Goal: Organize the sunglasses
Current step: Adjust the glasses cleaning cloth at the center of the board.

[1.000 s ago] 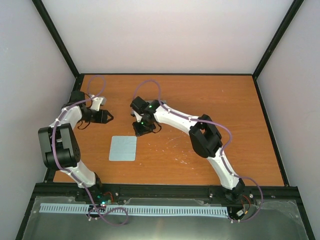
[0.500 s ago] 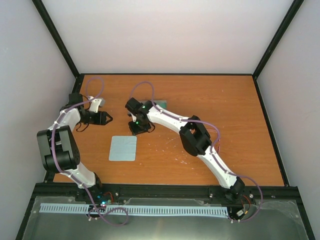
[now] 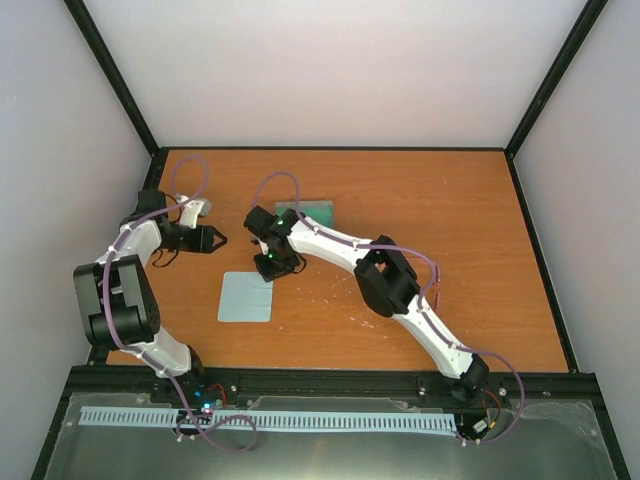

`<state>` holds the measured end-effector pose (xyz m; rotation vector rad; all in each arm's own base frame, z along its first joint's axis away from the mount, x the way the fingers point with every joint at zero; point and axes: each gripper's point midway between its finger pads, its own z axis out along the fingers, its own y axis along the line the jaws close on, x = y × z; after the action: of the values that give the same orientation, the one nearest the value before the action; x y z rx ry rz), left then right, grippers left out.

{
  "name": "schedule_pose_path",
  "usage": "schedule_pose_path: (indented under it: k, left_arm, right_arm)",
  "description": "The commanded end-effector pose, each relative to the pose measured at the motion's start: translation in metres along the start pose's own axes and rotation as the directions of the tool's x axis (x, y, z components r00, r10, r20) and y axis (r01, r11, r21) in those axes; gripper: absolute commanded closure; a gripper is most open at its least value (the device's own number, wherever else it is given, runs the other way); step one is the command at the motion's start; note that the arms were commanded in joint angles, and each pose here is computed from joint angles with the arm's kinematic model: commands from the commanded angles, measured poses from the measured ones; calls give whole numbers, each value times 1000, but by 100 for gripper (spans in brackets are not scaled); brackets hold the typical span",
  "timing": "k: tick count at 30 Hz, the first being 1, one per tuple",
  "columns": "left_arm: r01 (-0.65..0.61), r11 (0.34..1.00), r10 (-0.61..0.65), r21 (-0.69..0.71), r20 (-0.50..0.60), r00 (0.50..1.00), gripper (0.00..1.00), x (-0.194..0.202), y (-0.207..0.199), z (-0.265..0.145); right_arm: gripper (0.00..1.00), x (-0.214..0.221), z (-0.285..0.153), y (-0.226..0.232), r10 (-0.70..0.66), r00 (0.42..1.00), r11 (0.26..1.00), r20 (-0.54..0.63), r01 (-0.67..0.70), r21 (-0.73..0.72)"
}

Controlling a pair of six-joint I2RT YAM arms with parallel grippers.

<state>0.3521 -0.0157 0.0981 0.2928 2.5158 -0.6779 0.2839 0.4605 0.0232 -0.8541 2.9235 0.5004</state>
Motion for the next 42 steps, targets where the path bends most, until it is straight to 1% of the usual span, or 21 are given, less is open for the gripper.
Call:
schedule_pose_path:
  k: [1,3,10,15,19,24,25,29,30,35,42]
  left_arm:
    - [-24,1000,24,3,40,999,45,-5,-3,-5]
    - [-23,1000,23,3,39,999,45,-2,-3,-4]
    - [-35,999,35,11,9,999,46,11,-4,1]
    - [-47,999,47,18,-48,998,45,38,-4,10]
    - [-60,998,62,27,-92,994,45,57,-3,16]
    - [-96,995,99,32,-118,988,46,67,-4,18]
    - [-105,994,107,28,-123,987,47,69,-3,18]
    - [-145,989,146,18,-145,979,62,72,2,21]
    - [-158,987,158,11,-155,975,63,74,3,22]
    - [-211,977,203,-21,-191,960,63,83,10,28]
    - [-266,964,256,-5,-260,931,60,102,4,44]
  right_arm:
    - [71,21,8,-3,-14,998,999,-59,15,30]
    - [72,26,12,-6,-11,997,999,-75,13,36]
    - [89,32,22,-5,-20,994,999,-104,23,29]
    - [97,37,25,3,-52,992,999,-116,53,4]
    - [97,42,29,3,-59,989,998,-135,60,3]
    - [97,36,19,0,-61,994,997,-90,64,32]
    - [97,35,17,-1,-60,995,997,-81,63,38]
    - [97,30,14,-4,-51,997,997,-57,54,63]
    - [97,30,14,-4,-48,997,997,-52,52,63]
    - [97,25,12,-3,-49,998,997,-34,51,66]
    - [97,24,12,-2,-46,999,997,-29,48,63]
